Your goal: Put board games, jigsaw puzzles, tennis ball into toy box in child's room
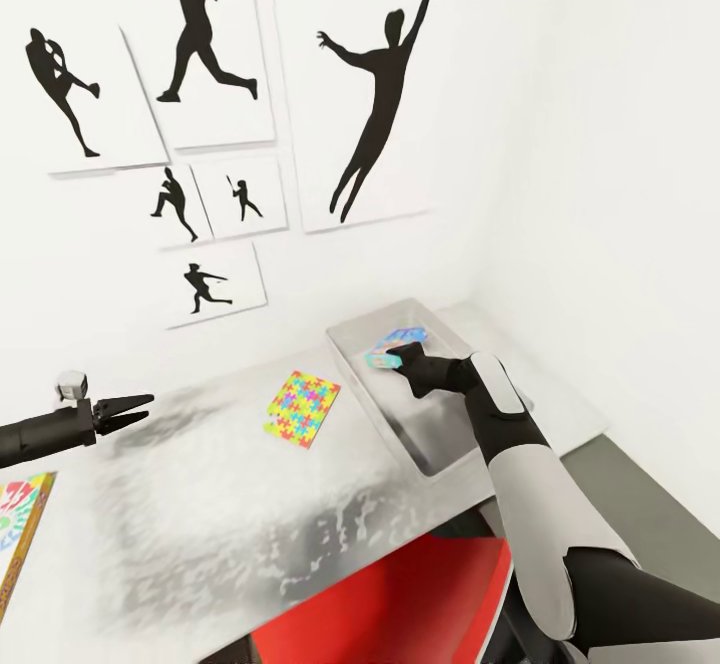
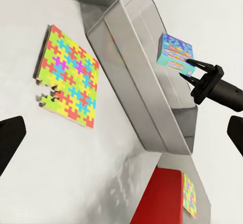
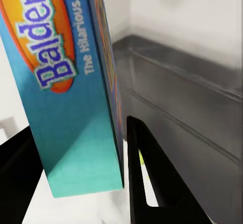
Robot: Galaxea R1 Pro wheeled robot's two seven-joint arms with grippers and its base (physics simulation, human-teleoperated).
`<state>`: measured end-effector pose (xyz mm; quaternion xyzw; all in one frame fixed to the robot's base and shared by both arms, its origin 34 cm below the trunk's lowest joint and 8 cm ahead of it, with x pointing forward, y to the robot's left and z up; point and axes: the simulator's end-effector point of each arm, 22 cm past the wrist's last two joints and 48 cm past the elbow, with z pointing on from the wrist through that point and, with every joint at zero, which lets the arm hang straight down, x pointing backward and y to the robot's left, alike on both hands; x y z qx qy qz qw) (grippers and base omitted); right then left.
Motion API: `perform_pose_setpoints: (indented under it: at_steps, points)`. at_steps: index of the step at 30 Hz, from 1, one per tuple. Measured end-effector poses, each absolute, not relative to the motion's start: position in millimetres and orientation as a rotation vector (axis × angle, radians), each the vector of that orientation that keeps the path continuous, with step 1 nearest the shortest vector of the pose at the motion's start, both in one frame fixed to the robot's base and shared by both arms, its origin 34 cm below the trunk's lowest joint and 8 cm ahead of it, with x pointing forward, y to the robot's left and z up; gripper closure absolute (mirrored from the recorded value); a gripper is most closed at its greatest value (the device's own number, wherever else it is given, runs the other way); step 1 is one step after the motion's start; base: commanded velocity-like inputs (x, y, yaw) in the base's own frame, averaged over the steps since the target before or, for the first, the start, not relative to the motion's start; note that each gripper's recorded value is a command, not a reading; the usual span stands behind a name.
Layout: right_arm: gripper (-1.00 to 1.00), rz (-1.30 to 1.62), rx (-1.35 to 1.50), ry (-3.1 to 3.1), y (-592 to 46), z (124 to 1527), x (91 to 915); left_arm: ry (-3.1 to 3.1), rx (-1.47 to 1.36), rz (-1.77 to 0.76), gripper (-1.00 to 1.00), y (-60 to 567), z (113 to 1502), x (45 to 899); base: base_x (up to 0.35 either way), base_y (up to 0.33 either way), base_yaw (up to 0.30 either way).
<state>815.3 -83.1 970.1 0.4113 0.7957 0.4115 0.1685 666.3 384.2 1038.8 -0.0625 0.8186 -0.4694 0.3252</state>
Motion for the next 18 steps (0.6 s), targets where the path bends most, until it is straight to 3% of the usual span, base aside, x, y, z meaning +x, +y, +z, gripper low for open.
perform_pose_setpoints:
  at_steps: [18]
  points:
    - [1.0, 1.182, 1.157, 2.252, -82, 973, 831, 2.172, -0.183, -1.235, -1.0, 384, 1022, 667, 0.0, 0.0, 0.0]
